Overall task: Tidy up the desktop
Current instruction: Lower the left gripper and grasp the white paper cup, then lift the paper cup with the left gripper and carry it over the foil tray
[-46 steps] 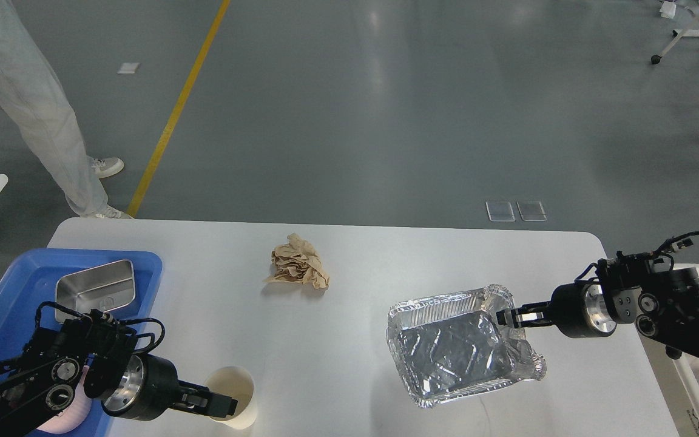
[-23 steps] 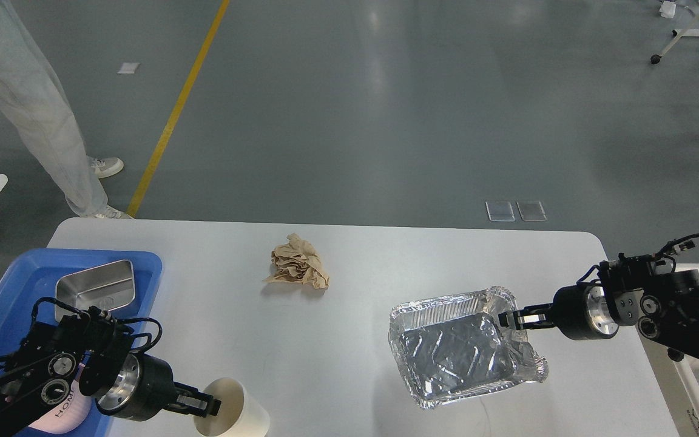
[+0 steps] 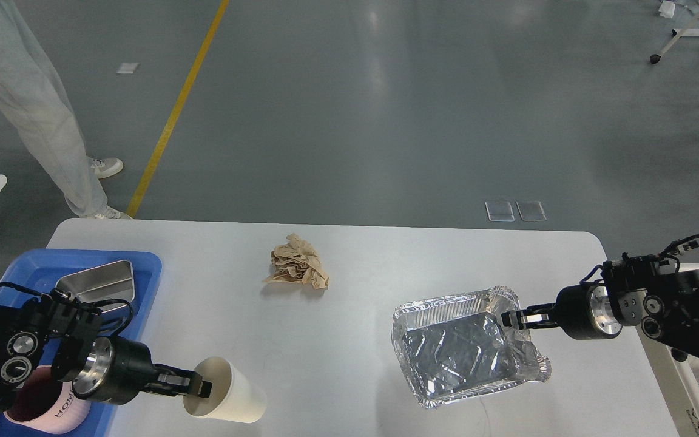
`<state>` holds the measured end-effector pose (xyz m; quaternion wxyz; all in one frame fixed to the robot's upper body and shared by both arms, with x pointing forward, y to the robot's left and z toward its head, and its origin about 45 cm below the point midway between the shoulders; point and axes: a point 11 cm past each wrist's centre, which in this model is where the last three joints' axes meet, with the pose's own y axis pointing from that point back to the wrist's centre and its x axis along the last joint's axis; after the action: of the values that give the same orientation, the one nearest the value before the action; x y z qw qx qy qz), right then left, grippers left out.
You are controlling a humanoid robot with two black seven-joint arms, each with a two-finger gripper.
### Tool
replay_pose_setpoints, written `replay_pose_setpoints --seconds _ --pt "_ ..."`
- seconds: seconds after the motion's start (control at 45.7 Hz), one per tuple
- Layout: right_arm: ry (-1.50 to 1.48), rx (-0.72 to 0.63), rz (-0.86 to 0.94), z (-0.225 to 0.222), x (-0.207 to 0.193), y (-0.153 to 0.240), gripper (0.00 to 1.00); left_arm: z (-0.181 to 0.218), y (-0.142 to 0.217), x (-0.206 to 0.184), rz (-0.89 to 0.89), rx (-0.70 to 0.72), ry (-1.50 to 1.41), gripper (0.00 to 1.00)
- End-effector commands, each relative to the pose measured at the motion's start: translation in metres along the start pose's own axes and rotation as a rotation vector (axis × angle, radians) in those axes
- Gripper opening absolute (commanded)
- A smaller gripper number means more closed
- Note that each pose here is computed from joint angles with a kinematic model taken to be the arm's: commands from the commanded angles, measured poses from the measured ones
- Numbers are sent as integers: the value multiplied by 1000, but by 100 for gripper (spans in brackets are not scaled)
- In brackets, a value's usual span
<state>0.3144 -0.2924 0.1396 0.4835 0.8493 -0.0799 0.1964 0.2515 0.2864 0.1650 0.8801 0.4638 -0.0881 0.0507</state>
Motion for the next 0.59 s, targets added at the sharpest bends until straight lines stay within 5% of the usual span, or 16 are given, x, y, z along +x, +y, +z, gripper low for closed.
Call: replay_pose_setpoints --seconds 0.0,0.307,0.569 --pt "0 3 -3 -1 -1 -2 0 -7 23 19 113 -76 117 12" --pt "1 5 -3 -2 -1 -1 0 -30 55 9 159 -23 175 6" --pt "4 10 -1 -4 0 -2 0 -24 118 43 251 52 91 6"
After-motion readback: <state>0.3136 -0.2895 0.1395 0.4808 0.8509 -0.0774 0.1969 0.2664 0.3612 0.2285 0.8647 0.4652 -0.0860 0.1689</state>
